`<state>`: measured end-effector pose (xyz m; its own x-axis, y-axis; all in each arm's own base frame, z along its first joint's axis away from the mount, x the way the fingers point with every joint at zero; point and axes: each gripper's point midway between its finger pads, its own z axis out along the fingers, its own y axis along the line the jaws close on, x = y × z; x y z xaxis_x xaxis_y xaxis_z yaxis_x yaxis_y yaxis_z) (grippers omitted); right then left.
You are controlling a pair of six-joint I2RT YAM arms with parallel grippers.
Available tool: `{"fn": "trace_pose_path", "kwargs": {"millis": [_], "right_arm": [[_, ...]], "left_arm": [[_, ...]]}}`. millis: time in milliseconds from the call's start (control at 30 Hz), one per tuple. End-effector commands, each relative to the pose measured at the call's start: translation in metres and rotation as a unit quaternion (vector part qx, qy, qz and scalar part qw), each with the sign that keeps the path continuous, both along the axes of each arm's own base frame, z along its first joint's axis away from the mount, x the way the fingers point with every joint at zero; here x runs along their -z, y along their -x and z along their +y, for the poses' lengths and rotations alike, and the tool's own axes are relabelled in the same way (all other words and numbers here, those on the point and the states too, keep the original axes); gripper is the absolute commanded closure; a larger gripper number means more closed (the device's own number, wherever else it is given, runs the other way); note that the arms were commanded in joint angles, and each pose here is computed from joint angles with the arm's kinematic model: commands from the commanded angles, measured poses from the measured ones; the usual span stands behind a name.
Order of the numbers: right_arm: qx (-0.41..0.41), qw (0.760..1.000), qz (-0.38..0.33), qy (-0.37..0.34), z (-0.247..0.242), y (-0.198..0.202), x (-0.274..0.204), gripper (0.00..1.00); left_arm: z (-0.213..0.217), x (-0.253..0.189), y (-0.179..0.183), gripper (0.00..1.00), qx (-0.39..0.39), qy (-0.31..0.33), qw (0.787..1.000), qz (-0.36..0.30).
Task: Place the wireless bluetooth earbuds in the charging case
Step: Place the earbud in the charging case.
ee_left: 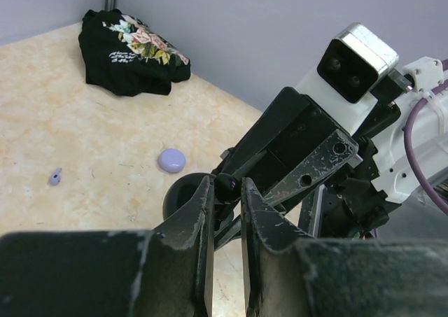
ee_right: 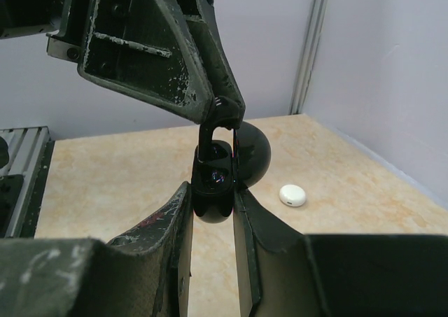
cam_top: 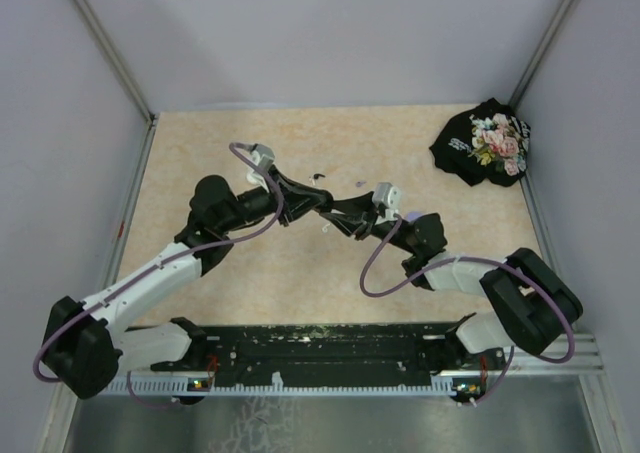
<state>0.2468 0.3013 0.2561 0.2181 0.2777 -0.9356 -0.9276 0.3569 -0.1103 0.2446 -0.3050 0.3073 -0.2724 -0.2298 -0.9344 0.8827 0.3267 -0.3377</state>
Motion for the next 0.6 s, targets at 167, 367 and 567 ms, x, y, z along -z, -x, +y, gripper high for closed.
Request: {"fn": "trace_pose_path", "kwargs": {"millis": [167,367,567], "right_arm": [[-0.014,0.998,-0.045,-0.038,0.001,0.010,-0.034,1.00],[-0.014,0.998,-0.050,-0.042,-0.001,0.013,-0.037,1.00],[-0.012,0.998,-0.050,-0.043,-0.002,0.013,-0.037,1.00]], "left_arm": [[-0.008,0.004,0.008,0.83,0.015,-0.009,0.999,-0.033],[-0.007,0.009,0.005,0.83,-0.001,-0.022,0.999,-0.037],[-0.002,0.003,0.004,0.83,-0.013,-0.018,0.999,-0.045]]}}
